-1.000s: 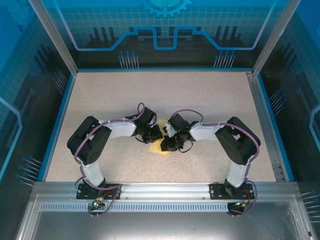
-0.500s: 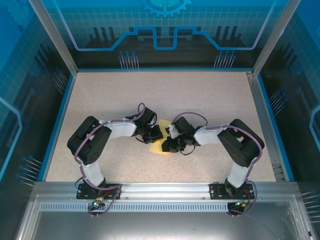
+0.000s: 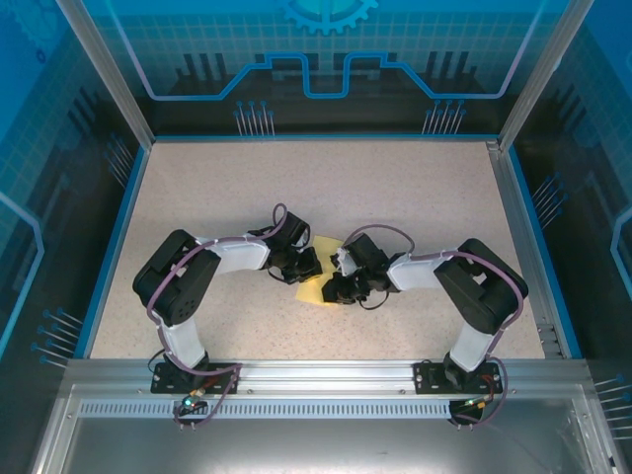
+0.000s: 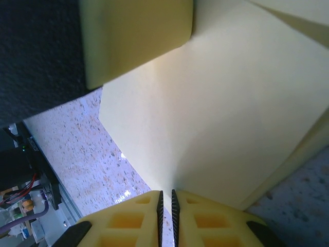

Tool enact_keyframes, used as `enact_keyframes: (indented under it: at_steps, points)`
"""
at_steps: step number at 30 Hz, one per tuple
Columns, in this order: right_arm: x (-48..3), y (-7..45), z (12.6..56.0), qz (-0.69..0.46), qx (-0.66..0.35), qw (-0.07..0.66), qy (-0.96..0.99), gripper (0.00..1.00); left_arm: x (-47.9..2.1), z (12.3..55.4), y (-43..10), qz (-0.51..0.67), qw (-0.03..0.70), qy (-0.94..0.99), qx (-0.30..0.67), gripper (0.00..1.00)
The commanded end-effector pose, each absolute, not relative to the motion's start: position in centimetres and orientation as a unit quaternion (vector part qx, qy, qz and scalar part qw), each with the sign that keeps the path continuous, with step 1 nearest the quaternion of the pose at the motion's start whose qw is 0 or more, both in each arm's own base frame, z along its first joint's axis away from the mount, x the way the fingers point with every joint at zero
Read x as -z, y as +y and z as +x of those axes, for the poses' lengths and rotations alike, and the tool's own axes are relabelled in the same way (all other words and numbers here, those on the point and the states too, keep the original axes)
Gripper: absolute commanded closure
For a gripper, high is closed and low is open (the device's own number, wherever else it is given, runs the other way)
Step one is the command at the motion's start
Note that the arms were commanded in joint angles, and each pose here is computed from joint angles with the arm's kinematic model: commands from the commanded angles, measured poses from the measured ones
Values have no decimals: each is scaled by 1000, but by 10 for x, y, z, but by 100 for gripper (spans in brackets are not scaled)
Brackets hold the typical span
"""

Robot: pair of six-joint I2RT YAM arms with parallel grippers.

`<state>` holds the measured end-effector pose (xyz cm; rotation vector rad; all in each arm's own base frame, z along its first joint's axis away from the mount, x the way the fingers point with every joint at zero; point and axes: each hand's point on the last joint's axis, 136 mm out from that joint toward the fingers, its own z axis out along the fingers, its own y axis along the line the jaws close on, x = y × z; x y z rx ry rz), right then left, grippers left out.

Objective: Fold a paper plane with a square sheet of paper (pick it up from the middle)
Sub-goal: Fold the triangle a second time at the center of the table.

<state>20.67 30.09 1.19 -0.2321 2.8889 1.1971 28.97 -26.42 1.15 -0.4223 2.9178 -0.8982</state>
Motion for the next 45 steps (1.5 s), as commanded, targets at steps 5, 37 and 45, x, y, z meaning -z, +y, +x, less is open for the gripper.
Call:
enact_keyframes:
  at_steps: [5, 37, 45]
  points:
    - [2, 281, 175, -48, -346, -58, 935, 84, 15, 266, -245, -138, -5, 963, 233, 90]
    - [-27, 277, 185, -34, -348, -6, 937, 85, 13, 266, -247, -132, -6, 962, 238, 90]
    - [-51, 299, 212, -43, -375, 24, 926, 84, 11, 268, -249, -132, -4, 961, 242, 90]
